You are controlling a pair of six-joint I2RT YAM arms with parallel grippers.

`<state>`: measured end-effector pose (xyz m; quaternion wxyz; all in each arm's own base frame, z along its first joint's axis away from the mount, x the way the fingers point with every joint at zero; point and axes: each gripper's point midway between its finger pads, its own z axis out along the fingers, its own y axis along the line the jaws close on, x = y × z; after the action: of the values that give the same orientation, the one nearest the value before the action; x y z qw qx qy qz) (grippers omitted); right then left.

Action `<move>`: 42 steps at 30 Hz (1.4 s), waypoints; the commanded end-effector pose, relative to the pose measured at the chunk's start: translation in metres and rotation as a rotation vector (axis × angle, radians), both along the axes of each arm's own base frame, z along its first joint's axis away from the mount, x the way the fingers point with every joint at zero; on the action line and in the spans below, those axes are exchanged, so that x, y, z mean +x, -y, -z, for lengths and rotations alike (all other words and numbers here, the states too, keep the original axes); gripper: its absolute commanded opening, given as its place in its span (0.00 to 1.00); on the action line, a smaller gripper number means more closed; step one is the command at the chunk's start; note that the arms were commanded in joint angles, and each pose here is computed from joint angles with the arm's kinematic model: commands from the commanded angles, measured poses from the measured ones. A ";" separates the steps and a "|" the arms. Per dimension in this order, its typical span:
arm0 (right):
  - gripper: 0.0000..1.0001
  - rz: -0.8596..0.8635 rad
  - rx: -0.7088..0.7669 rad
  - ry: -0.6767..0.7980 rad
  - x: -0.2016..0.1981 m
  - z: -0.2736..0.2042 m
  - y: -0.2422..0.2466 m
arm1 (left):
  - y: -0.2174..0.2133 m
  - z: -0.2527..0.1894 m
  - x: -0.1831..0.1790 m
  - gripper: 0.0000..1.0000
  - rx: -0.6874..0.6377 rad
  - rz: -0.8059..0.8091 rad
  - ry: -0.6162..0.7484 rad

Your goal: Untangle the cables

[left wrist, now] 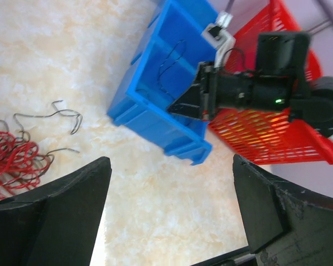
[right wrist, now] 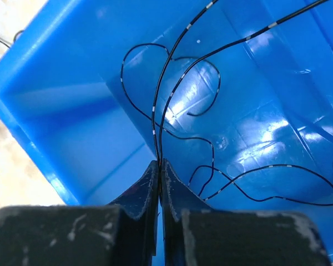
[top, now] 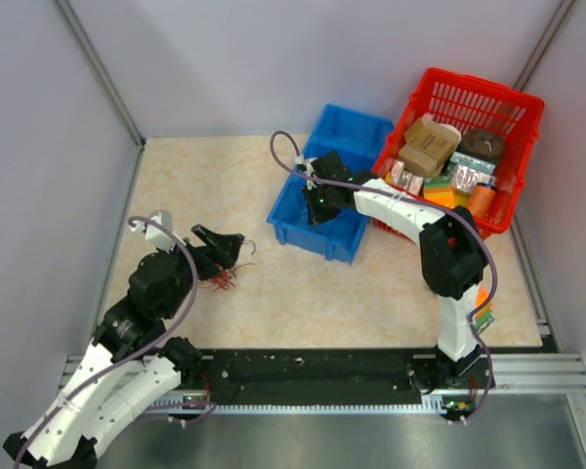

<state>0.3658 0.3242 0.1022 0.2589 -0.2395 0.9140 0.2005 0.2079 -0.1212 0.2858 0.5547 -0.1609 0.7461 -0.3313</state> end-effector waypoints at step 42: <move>0.67 -0.177 0.332 0.104 -0.169 -0.105 -0.049 | -0.041 0.210 0.047 0.00 -0.036 -0.163 -0.736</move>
<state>0.1935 0.3645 0.1828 0.2897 -0.2994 0.8518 0.3177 0.2538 -0.0739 0.0490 0.2128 -0.4018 0.8735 -0.1740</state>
